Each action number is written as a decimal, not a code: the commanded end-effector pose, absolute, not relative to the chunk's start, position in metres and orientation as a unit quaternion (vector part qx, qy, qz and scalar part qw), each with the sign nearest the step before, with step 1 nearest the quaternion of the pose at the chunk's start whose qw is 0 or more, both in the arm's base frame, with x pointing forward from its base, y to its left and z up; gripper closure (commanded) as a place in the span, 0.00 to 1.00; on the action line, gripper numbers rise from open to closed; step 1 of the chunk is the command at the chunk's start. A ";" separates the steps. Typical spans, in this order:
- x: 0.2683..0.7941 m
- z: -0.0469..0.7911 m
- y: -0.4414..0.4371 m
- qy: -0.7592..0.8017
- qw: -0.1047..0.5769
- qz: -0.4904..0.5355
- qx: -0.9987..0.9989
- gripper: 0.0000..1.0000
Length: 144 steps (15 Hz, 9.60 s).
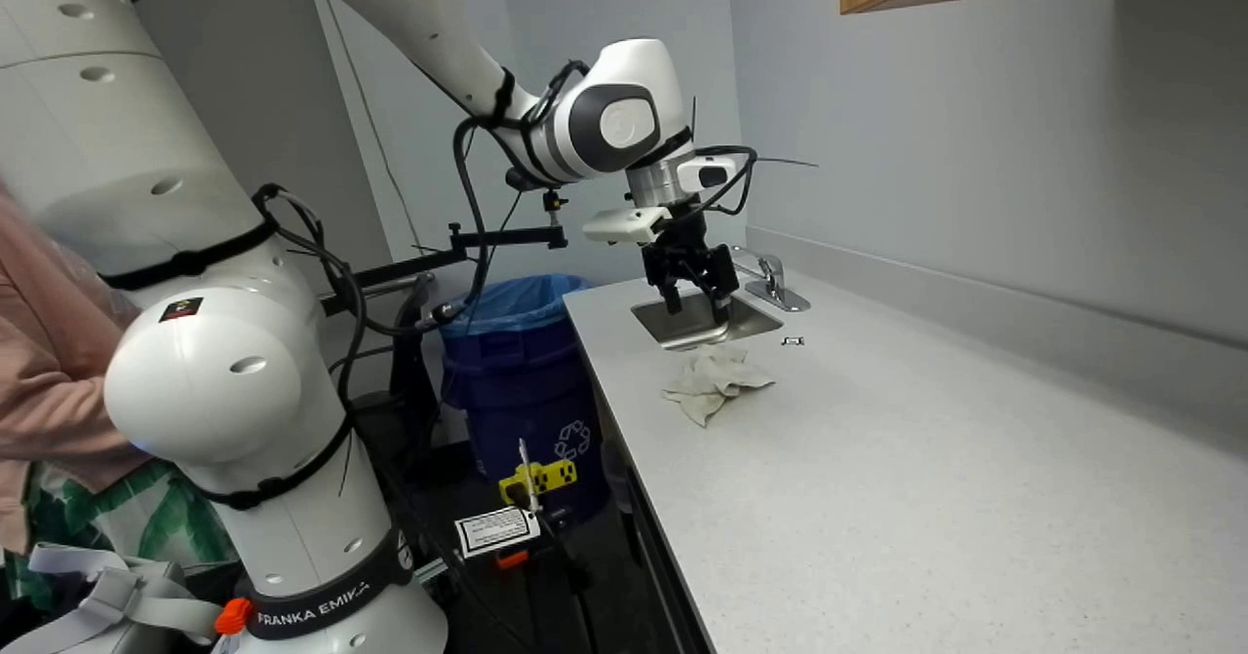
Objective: Use the towel to wipe the counter
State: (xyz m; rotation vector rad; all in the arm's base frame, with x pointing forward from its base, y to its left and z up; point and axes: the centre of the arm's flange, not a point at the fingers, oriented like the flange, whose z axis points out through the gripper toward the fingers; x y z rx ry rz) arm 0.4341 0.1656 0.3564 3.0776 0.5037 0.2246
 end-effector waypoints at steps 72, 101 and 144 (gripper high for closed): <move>0.495 0.408 -0.003 -0.152 0.072 0.211 0.963 0.99; 0.498 0.303 -0.048 -0.248 0.102 0.109 0.957 0.69; 0.521 0.296 -0.041 -0.274 0.101 0.114 0.950 1.00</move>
